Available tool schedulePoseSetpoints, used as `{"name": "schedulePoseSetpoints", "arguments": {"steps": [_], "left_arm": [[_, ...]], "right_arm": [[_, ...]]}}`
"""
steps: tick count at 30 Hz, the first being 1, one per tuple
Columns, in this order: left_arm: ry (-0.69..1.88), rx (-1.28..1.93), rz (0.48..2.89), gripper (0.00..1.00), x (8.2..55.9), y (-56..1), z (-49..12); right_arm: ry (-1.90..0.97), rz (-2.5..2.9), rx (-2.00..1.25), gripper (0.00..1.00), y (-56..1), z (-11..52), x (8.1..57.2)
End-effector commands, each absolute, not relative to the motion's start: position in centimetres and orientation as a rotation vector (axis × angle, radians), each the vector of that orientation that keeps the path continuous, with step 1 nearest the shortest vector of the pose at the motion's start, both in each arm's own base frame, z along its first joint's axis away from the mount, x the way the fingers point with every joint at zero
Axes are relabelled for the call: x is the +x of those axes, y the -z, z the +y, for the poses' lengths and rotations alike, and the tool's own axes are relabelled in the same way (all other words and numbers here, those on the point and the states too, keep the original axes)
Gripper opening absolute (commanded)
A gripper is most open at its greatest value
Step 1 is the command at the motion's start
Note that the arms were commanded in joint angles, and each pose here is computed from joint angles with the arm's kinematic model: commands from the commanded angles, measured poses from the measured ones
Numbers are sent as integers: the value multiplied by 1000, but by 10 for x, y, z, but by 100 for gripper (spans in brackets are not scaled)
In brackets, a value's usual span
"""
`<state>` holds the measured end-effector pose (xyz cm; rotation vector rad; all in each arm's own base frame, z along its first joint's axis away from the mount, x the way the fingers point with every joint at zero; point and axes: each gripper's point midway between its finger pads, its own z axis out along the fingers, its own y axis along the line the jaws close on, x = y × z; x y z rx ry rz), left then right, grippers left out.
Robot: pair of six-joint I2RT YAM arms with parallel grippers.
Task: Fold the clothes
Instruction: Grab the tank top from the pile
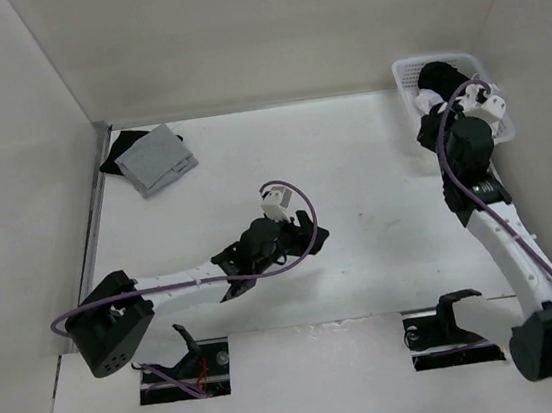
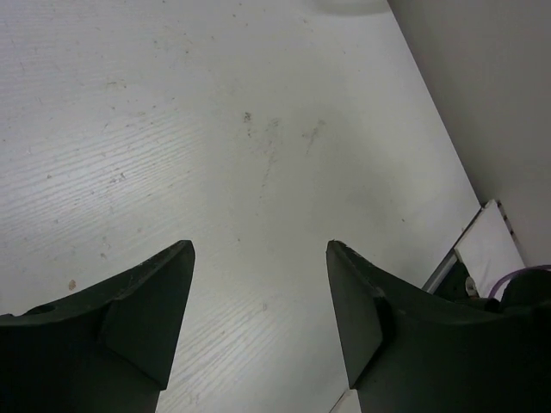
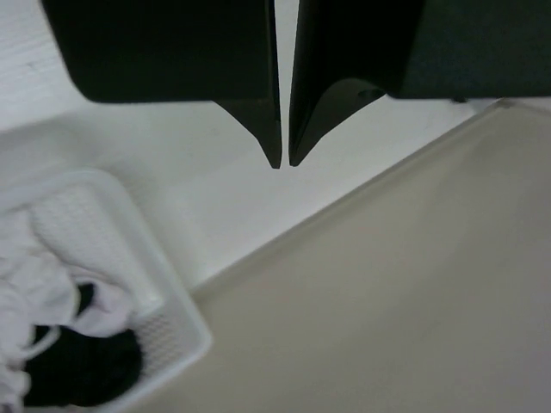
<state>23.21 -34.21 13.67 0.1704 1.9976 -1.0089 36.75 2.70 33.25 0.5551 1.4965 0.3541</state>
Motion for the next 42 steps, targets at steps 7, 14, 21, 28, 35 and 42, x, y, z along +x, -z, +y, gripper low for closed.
{"name": "schedulePoseSetpoints", "arguments": {"steps": [7, 14, 21, 28, 35, 42], "left_arm": [[987, 190, 1926, 60, 237, -140, -328], [978, 156, 1901, 49, 248, -133, -320], [966, 72, 1913, 49, 263, -122, -306], [1017, 60, 1928, 52, 262, -118, -310], [1043, 33, 1936, 52, 267, -115, -308], [1066, 39, 1948, 52, 266, -114, -312]], "right_arm": [[6, 1548, 854, 37, -271, -94, 437], [140, 1645, 932, 15, -224, -172, 494], [205, 1782, 920, 47, -171, -221, 544], [151, 1871, 899, 50, -136, -231, 580], [145, 1899, 927, 22, -105, -233, 595], [46, 1546, 911, 6, -215, -221, 566]]}}
